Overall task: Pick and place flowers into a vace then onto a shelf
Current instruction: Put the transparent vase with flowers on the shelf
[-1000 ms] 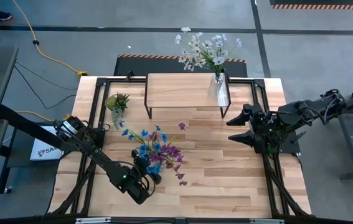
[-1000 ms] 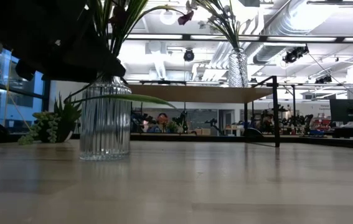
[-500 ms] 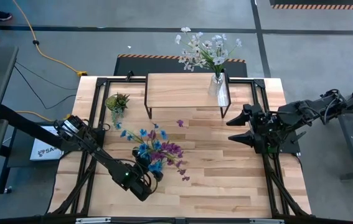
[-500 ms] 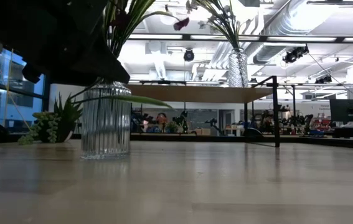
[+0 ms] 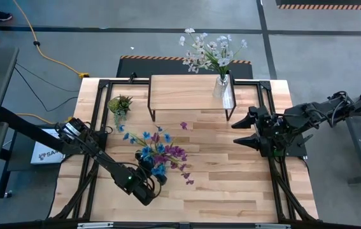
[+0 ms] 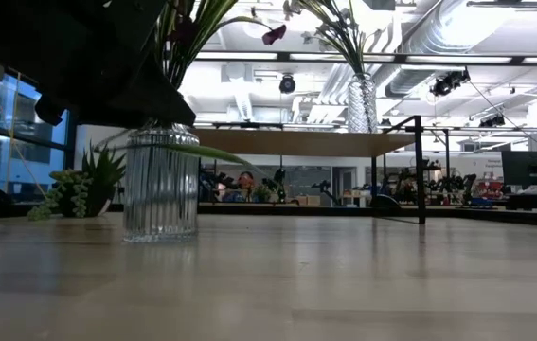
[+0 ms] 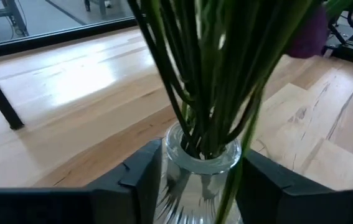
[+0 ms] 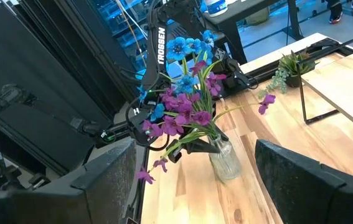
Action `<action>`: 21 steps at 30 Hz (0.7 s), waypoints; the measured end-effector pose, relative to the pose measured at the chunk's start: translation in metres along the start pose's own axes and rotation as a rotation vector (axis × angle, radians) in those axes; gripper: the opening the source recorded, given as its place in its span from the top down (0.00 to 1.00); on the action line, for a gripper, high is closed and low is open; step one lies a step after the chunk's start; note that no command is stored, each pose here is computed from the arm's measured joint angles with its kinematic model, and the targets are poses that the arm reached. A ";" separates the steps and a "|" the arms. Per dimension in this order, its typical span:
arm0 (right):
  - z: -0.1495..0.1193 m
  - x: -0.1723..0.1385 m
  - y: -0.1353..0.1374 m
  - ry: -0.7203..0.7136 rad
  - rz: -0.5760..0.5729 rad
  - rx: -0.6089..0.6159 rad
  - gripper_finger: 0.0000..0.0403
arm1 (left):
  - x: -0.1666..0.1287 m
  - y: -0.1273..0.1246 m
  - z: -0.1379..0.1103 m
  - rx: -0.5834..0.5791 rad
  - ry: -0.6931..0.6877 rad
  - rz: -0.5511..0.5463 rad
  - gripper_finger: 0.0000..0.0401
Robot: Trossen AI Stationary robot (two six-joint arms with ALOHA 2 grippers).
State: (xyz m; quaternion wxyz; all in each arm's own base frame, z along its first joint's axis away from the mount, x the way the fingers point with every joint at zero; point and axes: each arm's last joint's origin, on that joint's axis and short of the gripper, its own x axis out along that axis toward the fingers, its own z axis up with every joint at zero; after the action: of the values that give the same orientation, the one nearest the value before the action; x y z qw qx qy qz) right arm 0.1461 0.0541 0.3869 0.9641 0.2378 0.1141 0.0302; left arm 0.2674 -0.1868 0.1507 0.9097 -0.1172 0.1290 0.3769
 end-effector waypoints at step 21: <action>0.000 0.000 0.000 0.000 0.000 -0.008 0.21 | 0.000 0.000 0.001 0.002 -0.015 0.003 0.60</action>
State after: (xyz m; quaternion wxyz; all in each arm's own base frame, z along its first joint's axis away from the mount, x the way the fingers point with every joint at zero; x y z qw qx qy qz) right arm 0.1461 0.0541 0.3868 0.9650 0.2342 0.1141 0.0305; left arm 0.2673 -0.1867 0.1513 0.9103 -0.1132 0.1227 0.3788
